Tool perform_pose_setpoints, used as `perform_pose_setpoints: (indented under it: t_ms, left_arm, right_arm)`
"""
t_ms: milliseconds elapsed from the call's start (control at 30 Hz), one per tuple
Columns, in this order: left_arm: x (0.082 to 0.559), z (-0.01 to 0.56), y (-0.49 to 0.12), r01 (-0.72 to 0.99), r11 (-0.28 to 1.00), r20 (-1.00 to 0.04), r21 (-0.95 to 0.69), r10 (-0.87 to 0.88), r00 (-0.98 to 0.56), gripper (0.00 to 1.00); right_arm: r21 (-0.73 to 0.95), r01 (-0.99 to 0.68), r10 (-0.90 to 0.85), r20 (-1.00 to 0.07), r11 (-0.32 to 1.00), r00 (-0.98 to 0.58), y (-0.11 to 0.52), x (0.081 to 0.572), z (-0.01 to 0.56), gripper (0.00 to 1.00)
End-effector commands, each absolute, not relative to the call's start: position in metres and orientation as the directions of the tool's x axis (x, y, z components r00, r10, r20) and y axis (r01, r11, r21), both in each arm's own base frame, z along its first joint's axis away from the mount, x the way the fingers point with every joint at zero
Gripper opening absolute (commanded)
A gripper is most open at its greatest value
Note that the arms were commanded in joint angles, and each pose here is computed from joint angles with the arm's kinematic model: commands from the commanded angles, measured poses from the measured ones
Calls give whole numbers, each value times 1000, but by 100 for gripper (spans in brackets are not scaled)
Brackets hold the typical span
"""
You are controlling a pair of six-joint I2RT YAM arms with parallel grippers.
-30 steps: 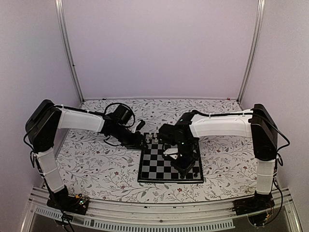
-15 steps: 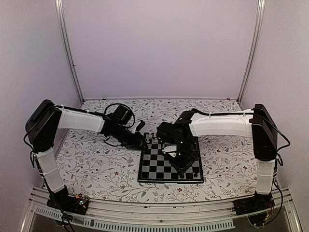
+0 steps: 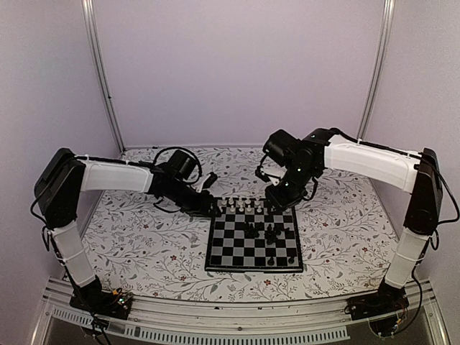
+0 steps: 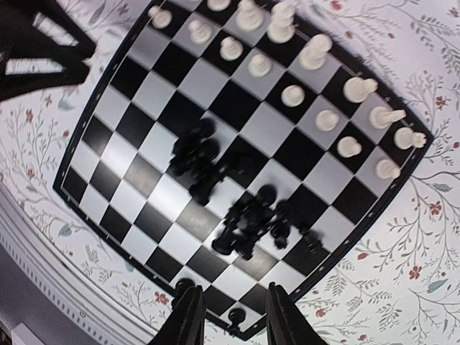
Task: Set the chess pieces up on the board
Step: Pick up the chess piece from the chessboard.
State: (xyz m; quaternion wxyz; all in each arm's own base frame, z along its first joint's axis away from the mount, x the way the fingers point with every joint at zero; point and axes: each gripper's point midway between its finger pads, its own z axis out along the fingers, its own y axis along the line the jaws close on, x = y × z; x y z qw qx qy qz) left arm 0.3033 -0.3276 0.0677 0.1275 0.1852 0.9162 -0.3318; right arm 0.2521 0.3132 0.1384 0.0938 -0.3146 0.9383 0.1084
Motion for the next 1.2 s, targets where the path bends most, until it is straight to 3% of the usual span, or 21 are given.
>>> perform_pose_setpoints:
  t_ms: [0, 567, 1167]
  left_arm:
    - [310, 114, -343, 511, 647, -459, -567, 267, -847, 34]
    - [312, 106, -354, 517, 656, -443, -551, 295, -847, 35]
    - [309, 93, -350, 498, 670, -417, -550, 296, -859, 35]
  right_arm:
    - [159, -582, -517, -317, 798, -795, 310, 284, 133, 29]
    - [145, -628, -601, -191, 764, -776, 309, 287, 75, 29]
    - [141, -655, -646, -109, 743, -756, 314, 268, 50, 27]
